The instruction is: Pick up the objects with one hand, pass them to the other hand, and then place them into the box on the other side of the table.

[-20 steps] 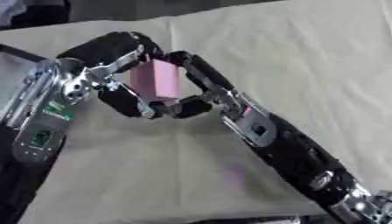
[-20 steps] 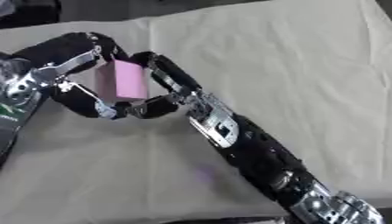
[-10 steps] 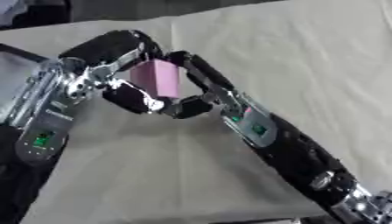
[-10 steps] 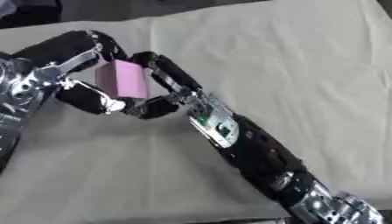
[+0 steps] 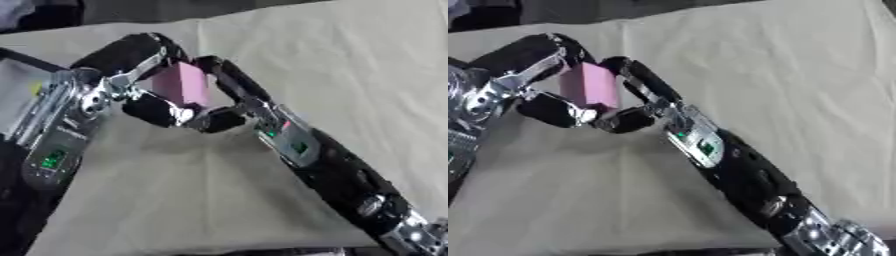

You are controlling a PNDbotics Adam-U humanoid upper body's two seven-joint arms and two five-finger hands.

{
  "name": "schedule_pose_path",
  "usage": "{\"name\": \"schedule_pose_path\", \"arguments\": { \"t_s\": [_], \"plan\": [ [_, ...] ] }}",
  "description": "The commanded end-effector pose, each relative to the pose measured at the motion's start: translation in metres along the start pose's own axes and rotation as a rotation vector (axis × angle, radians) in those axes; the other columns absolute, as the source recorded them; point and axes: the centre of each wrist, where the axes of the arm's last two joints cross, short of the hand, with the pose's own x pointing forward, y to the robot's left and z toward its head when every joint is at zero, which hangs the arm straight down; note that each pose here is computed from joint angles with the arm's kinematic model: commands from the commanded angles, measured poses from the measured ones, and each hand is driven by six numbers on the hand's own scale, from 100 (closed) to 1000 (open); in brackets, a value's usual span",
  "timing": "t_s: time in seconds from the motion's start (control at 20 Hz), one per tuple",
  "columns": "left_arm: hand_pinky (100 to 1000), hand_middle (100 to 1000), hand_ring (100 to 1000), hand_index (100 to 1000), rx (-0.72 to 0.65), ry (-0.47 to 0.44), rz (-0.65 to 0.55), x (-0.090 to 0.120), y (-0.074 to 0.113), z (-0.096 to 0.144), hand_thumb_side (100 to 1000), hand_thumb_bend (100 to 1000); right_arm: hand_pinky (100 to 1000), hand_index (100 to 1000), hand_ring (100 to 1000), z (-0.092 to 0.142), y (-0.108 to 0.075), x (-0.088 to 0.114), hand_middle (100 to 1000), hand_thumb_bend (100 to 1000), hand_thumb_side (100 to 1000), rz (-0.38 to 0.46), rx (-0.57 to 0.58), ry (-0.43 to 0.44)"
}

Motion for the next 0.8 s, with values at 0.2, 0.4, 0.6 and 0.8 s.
{"name": "schedule_pose_path", "arguments": {
  "t_s": [0.2,0.4,0.6,0.8],
  "plan": [
    [723,584,669,554,0.020,-0.006,-0.044,0.0013,0.0119,0.0032,100,229,769,687,585,-0.0043,-0.0046,0.0053,577,425,107,0.013,-0.005,-0.028],
    [705,550,640,483,0.035,-0.002,-0.052,0.0021,0.0132,0.0043,100,208,769,688,586,-0.0041,-0.0046,0.0051,581,486,100,0.012,-0.008,-0.027],
    [697,528,624,449,0.048,-0.002,-0.064,0.0036,0.0140,0.0055,100,207,768,690,588,-0.0037,-0.0049,0.0048,583,522,100,0.011,-0.015,-0.027],
    [690,507,608,407,0.062,-0.005,-0.074,0.0052,0.0154,0.0071,100,196,774,704,600,-0.0030,-0.0050,0.0041,598,591,100,0.015,-0.017,-0.025]
  ]
}}
